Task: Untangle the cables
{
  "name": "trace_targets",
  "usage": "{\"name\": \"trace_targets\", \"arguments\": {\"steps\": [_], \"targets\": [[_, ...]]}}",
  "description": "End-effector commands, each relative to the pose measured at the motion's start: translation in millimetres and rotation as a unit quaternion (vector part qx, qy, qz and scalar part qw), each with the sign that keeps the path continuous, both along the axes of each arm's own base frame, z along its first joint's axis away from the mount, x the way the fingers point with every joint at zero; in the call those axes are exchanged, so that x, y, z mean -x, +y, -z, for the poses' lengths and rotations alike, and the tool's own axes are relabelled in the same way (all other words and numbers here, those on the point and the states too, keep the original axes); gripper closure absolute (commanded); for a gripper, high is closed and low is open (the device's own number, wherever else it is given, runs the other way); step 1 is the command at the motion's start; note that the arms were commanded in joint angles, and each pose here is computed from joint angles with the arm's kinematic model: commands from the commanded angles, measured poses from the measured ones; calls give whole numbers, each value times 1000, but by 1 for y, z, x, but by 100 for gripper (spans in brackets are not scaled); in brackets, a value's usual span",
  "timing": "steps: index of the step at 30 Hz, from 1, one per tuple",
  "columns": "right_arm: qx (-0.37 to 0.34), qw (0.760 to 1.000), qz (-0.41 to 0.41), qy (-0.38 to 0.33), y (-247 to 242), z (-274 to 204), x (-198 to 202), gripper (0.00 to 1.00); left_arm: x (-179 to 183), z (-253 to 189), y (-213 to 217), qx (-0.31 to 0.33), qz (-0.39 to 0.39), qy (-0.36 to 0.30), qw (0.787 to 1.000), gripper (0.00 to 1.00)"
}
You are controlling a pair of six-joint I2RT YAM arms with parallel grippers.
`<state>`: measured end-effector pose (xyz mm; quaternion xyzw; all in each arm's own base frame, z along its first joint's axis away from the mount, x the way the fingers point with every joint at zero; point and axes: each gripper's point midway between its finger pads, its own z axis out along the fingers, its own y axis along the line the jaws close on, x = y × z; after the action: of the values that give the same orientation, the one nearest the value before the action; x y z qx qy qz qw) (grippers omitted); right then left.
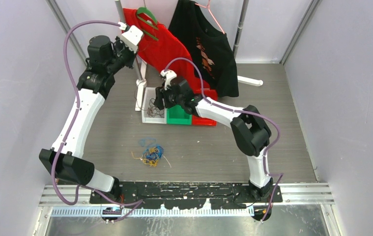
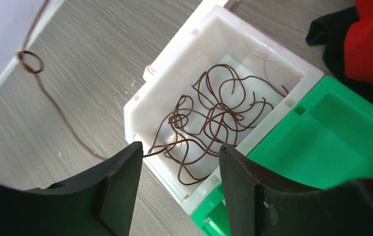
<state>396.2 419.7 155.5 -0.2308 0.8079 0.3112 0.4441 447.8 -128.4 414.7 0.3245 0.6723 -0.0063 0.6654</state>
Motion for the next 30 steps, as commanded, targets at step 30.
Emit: {"name": "trace_targets", "arguments": {"steps": [30], "targets": [[-99,991,51,-73,-42,-49,29,47,-5,103,-29,22,-33,163,986,100]]}}
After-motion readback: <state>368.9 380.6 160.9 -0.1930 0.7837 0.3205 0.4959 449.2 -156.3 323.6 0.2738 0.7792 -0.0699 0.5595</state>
